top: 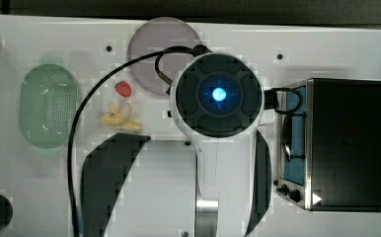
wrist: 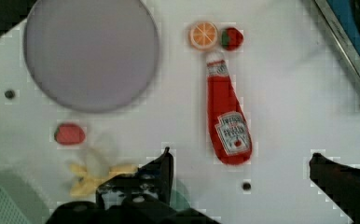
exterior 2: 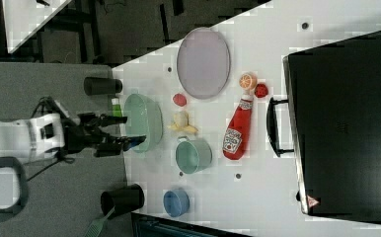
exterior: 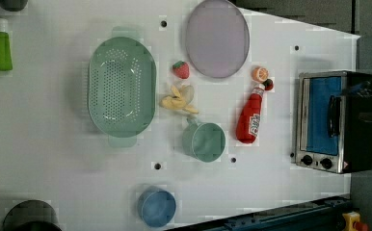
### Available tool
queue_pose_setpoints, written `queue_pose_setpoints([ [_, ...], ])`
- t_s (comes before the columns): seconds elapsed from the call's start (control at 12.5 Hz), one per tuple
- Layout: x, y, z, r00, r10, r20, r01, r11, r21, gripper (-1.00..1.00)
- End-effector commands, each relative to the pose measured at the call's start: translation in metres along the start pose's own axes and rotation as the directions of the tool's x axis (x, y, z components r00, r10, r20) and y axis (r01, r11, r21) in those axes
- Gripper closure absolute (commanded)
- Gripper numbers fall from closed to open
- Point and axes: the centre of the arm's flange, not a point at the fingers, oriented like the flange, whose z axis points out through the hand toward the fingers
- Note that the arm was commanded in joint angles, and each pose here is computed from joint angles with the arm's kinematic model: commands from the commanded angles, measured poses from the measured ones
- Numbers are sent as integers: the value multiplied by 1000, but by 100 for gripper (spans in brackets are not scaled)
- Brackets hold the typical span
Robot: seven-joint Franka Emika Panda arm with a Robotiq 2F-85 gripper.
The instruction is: Pick ketchup from plate and place it on table.
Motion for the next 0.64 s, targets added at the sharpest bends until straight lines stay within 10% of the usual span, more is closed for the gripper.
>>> queue_pose_setpoints([
  [0.08, 2, 14, -40, 996, 90, 6, -90, 996, 8, -100],
  [0.64, -6, 19, -44, 994, 90, 67, -87, 995, -41, -100],
])
